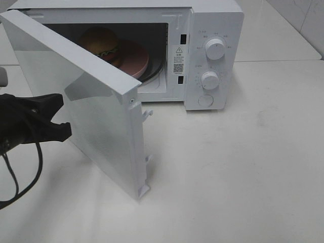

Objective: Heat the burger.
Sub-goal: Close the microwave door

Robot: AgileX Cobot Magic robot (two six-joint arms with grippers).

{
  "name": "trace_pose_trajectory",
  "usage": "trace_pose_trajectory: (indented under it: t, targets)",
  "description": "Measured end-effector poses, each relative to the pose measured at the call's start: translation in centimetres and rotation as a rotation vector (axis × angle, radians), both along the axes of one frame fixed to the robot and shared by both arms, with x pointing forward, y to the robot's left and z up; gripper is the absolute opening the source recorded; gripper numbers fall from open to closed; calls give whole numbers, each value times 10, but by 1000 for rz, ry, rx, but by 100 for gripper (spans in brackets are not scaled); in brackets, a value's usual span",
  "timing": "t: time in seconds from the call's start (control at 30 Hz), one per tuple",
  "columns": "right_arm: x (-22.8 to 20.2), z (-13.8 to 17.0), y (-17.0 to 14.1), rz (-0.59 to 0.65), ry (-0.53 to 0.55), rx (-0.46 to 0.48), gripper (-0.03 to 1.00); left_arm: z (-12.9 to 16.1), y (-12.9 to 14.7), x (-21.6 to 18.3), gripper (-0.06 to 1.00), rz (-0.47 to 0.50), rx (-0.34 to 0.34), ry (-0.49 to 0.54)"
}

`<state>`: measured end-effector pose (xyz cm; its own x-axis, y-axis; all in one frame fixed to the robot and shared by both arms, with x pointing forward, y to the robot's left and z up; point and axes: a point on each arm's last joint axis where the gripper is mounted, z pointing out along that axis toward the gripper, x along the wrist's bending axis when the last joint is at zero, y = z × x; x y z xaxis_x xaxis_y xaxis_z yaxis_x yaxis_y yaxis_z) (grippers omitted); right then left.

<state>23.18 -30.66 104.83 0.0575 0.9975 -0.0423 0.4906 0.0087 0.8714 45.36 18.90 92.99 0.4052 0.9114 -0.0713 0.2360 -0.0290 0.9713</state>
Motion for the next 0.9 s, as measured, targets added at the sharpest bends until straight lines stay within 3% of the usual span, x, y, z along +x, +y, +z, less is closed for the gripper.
trace_pose_trajectory:
  t: [0.37, 0.9]
  targets:
    - [0, 0, 0, 0, 0, 0, 77, 5, -47, 19, 0, 40, -25, -41]
    - [0, 0, 0, 0, 0, 0, 77, 22, -109, 62, 0, 191, -22, -58]
